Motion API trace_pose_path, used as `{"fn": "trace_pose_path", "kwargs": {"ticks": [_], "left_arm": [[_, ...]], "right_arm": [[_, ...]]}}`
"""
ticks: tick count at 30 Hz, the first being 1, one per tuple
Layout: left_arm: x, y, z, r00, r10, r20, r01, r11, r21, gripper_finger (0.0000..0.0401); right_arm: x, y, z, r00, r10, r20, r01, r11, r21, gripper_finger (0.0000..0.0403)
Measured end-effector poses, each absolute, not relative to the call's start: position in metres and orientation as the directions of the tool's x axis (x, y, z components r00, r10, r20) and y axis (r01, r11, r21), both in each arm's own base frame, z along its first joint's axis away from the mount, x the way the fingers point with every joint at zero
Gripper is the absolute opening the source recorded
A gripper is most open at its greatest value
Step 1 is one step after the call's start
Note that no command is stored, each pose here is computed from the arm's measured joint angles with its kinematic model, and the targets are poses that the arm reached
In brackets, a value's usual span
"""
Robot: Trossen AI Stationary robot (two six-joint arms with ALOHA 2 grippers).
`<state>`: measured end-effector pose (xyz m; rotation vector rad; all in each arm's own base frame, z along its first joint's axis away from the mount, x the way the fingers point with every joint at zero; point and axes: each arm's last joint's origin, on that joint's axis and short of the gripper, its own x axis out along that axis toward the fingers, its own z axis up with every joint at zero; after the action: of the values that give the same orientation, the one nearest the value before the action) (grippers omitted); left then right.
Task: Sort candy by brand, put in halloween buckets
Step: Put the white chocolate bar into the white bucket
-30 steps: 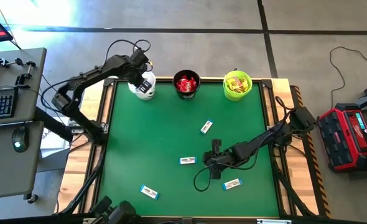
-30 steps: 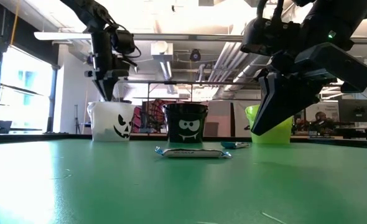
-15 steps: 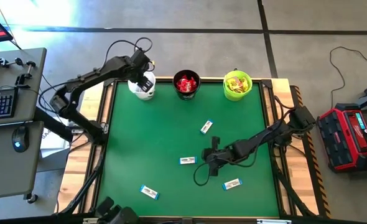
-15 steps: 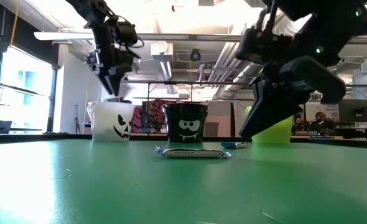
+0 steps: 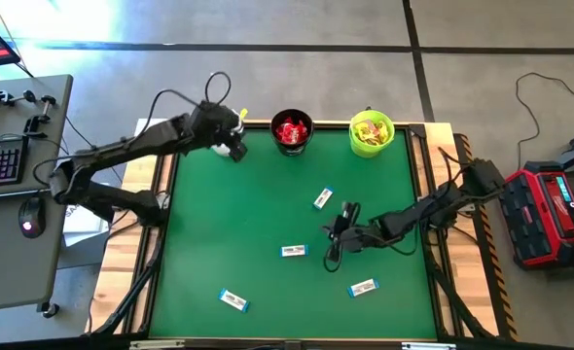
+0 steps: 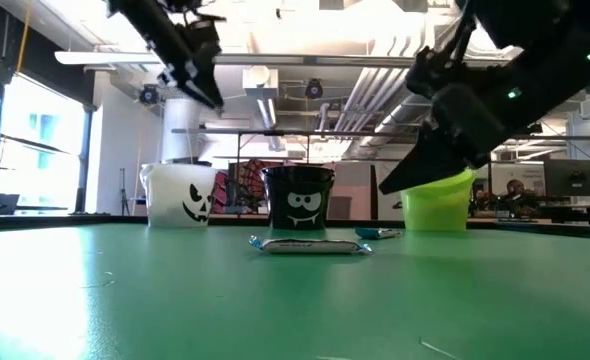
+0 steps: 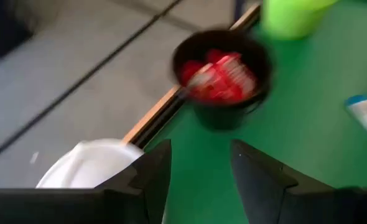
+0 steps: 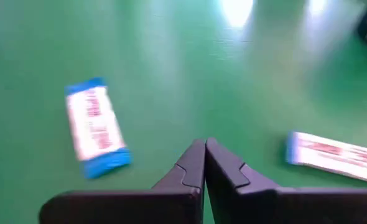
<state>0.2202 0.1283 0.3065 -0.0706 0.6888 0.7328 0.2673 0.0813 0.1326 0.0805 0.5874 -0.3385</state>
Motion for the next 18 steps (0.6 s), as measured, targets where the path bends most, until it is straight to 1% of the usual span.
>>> {"fn": "trace_pose_path", "kwargs": {"ticks": [2, 4, 9, 12, 15, 18], "left_arm": [[0.222, 0.113, 0.309, 0.600, 0.575, -0.557, -0.594, 0.786, 0.171, 0.0157], [0.224, 0.098, 0.308, 0.655, 0.548, -0.519, -0.534, 0.823, 0.195, 0.0157], [0.225, 0.071, 0.297, 0.749, 0.488, -0.448, -0.421, 0.873, 0.247, 0.0156], [0.224, 0.057, 0.289, 0.788, 0.449, -0.421, -0.378, 0.893, 0.245, 0.0156], [0.225, 0.047, 0.282, 0.813, 0.413, -0.411, -0.345, 0.910, 0.231, 0.0156], [0.226, 0.038, 0.278, 0.821, 0.382, -0.424, -0.317, 0.923, 0.217, 0.0156]], "right_arm": [[0.269, 0.074, 0.133, 0.749, -0.320, -0.580, 0.355, 0.933, -0.057, 0.0007], [0.274, 0.068, 0.132, 0.715, -0.347, -0.607, 0.358, 0.927, -0.110, 0.0024], [0.285, 0.055, 0.129, 0.645, -0.400, -0.651, 0.322, 0.915, -0.244, 0.0097], [0.289, 0.049, 0.127, 0.619, -0.433, -0.655, 0.304, 0.902, -0.308, 0.0127], [0.293, 0.045, 0.124, 0.599, -0.451, -0.662, 0.275, 0.892, -0.359, 0.0133], [0.297, 0.043, 0.121, 0.591, -0.453, -0.668, 0.235, 0.888, -0.395, 0.0122]]}}
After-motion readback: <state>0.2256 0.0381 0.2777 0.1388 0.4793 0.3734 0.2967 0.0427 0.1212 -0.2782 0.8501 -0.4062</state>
